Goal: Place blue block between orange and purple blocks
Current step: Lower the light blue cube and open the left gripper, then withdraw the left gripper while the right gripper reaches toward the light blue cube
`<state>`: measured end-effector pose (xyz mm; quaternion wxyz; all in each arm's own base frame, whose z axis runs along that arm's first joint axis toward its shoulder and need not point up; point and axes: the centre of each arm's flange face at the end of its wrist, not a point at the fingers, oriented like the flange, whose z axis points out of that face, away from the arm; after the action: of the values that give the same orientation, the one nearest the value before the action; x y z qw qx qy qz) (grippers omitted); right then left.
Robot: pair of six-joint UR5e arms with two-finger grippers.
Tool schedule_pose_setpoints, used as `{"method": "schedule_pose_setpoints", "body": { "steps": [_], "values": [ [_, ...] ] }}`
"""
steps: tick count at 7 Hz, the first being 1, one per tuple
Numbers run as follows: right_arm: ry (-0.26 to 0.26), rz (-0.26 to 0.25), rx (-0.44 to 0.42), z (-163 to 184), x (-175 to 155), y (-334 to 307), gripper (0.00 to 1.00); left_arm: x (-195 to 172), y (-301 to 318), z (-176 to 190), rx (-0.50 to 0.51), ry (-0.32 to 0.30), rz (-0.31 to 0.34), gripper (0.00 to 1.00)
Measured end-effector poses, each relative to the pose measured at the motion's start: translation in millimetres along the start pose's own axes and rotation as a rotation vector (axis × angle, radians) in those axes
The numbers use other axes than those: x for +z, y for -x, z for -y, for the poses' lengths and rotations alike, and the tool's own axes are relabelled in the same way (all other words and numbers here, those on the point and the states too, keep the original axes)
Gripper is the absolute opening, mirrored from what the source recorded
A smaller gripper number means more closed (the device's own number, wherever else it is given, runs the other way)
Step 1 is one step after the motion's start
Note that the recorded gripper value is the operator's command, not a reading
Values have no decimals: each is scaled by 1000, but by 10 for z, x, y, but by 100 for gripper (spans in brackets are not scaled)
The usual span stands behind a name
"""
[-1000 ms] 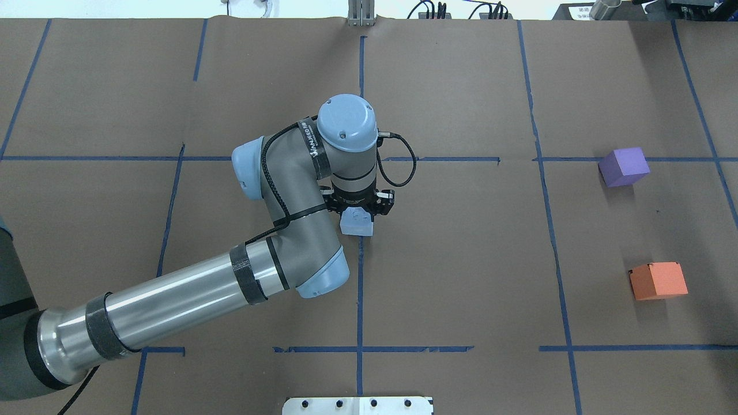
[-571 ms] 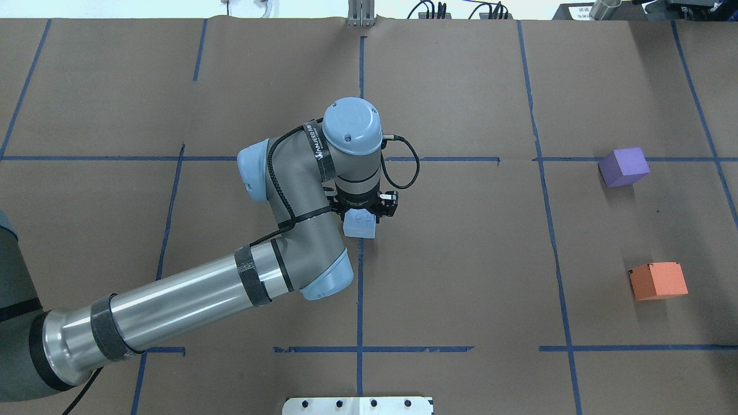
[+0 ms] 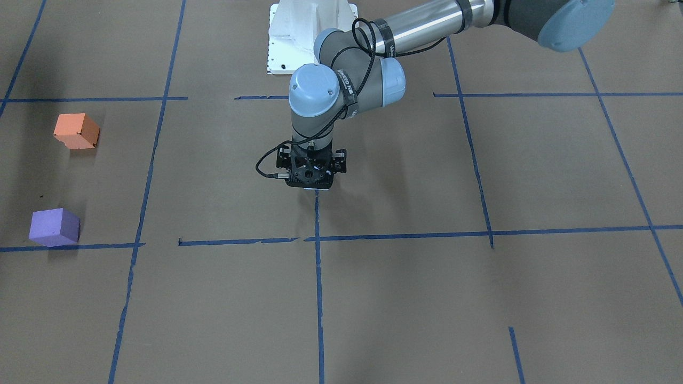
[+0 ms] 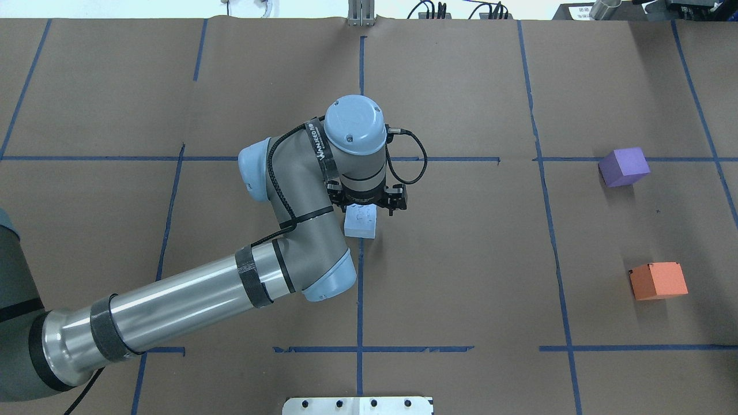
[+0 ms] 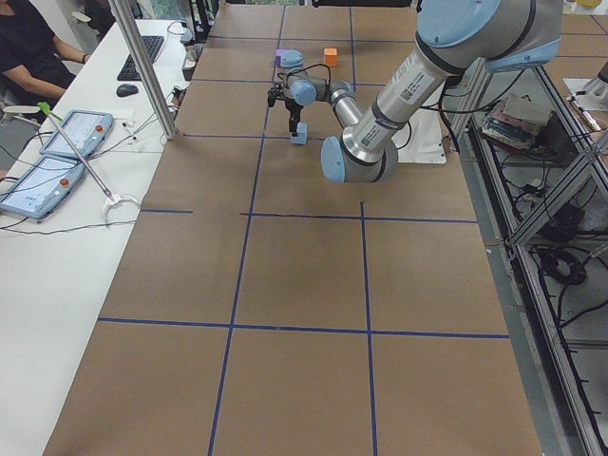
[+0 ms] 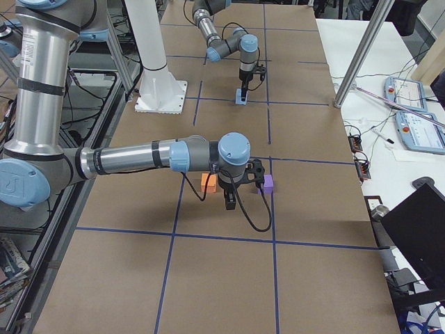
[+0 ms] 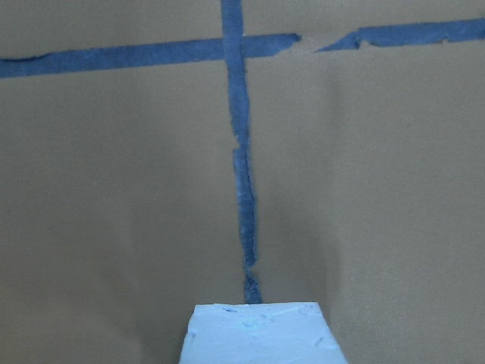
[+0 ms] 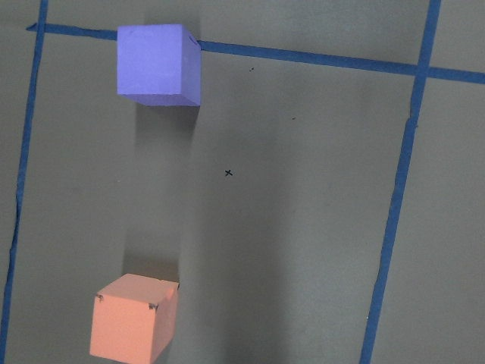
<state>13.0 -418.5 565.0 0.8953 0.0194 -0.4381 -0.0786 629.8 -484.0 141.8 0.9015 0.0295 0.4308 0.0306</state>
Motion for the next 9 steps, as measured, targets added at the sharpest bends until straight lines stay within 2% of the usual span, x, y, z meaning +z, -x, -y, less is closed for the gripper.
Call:
{"method": "schedule_pose_setpoints", "body": {
  "steps": [2, 3, 5, 6, 7, 9],
  "values": [
    [-25, 20, 43, 414, -89, 475, 100, -486, 233, 218, -39, -68, -58, 100],
    [-31, 35, 76, 678, -106, 928, 100, -664, 532, 259, -44, -79, -76, 100],
    [-33, 78, 160, 1200, -92, 2098, 100, -928, 1482, 236, 22, -87, -81, 100],
    [-27, 84, 190, 1374, 19, 2797, 100, -1046, 1977, 235, 72, -93, -70, 100],
    [-24, 59, 210, 1417, 283, 3520, 100, -1187, 2452, 243, 117, -93, -62, 100],
    [-50, -18, 232, 1208, 1029, 4841, 99, -1421, 3357, 146, 190, -89, -36, 100]
  ]
}}
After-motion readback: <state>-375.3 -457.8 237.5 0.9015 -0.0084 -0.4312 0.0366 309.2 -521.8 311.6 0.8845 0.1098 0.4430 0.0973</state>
